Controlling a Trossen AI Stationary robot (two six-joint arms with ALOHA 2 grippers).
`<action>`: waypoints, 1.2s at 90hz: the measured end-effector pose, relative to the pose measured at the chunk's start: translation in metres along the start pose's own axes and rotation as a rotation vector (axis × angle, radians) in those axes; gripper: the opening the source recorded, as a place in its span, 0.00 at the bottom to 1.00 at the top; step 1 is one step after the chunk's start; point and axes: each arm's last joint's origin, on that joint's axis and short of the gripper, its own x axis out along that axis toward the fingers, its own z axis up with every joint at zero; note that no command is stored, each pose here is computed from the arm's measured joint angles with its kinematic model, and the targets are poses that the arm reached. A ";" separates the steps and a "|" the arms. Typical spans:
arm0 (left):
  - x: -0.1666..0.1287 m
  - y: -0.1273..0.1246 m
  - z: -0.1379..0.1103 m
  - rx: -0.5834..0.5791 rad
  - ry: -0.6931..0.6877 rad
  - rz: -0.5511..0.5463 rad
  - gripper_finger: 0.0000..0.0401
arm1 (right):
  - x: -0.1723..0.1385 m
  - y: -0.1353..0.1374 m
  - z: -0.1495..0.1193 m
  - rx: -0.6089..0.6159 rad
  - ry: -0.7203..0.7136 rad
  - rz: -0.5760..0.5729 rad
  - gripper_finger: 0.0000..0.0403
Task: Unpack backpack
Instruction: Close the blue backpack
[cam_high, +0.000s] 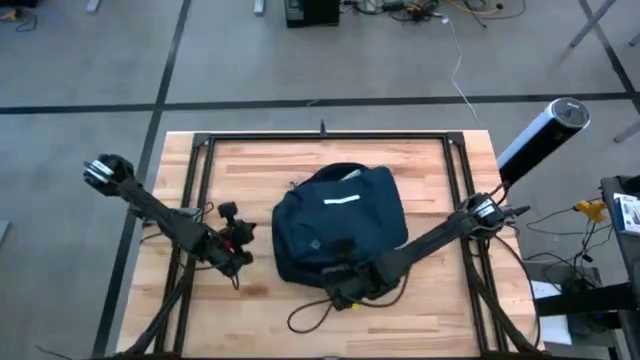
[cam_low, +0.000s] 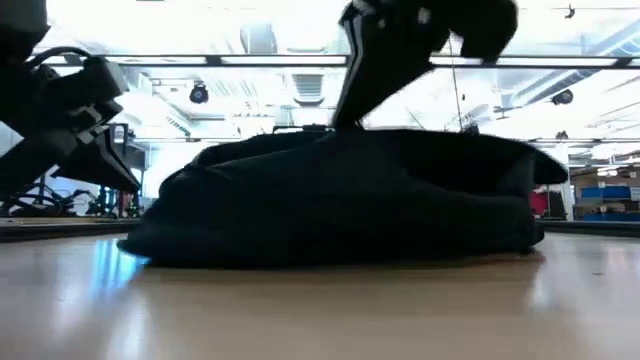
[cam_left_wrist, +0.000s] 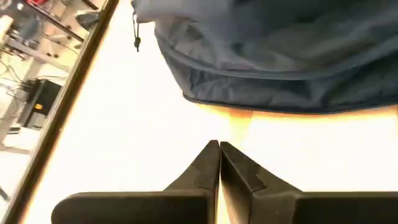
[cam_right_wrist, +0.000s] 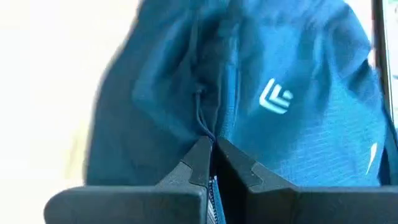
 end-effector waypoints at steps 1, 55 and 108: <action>-0.001 0.000 0.000 -0.005 -0.007 -0.005 0.00 | 0.000 0.000 0.001 -0.002 -0.012 0.002 0.00; -0.010 -0.041 0.061 0.024 -0.461 -0.511 0.15 | 0.014 -0.014 0.023 -0.070 -0.235 0.099 0.00; 0.020 -0.056 0.071 0.070 -0.455 -0.437 0.42 | 0.012 -0.014 0.025 -0.071 -0.260 0.125 0.00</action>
